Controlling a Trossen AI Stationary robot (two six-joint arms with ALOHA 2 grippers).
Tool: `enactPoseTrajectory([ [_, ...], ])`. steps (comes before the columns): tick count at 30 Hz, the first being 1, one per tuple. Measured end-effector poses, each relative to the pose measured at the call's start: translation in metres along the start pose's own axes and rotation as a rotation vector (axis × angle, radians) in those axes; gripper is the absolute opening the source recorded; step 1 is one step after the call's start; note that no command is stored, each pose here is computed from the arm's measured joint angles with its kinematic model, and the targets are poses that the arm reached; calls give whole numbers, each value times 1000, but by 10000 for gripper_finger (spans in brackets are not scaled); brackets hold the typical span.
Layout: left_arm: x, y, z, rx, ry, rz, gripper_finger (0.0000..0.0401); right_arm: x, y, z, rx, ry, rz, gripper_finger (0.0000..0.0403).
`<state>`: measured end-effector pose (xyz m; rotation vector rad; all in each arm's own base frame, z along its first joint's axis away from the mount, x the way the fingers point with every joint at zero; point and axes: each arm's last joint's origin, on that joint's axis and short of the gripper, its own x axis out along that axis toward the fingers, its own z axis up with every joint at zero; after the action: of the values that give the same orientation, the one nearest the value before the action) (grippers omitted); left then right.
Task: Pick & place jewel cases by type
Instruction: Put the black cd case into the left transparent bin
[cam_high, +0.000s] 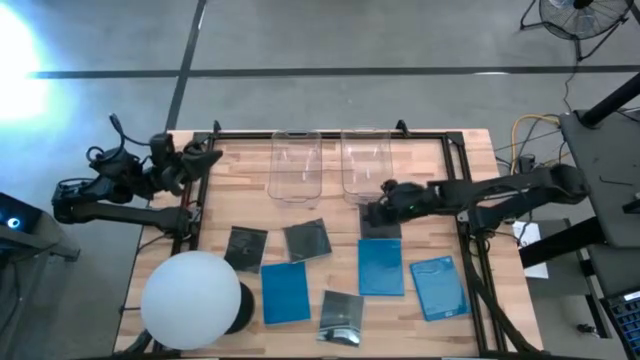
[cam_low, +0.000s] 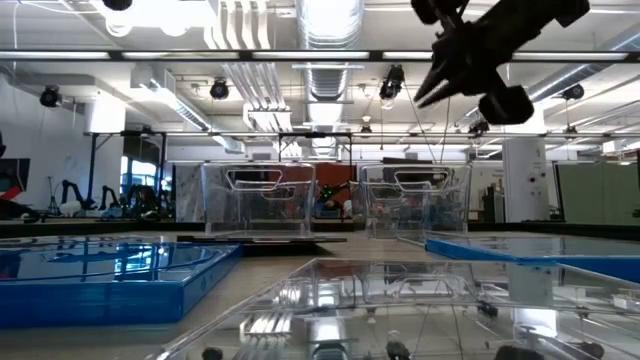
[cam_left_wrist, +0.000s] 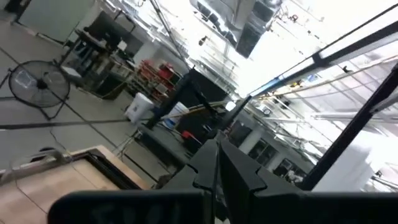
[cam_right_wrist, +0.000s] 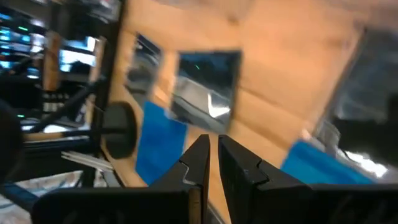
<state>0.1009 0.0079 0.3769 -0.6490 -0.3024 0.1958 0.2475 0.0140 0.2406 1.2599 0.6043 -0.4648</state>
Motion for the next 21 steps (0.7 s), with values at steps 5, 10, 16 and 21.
enactPoseTrajectory([
  [5,15,-6,-8,-4,104,-157,1,23,-4,-19,52,77,-67,53],
  [10,43,-4,-27,-11,189,-137,21,41,-5,-26,73,91,-72,115],
  [16,72,7,-54,-47,300,9,78,62,-1,-25,82,79,-35,196],
  [21,89,19,-70,-40,447,217,111,82,-2,-22,102,88,11,238],
])
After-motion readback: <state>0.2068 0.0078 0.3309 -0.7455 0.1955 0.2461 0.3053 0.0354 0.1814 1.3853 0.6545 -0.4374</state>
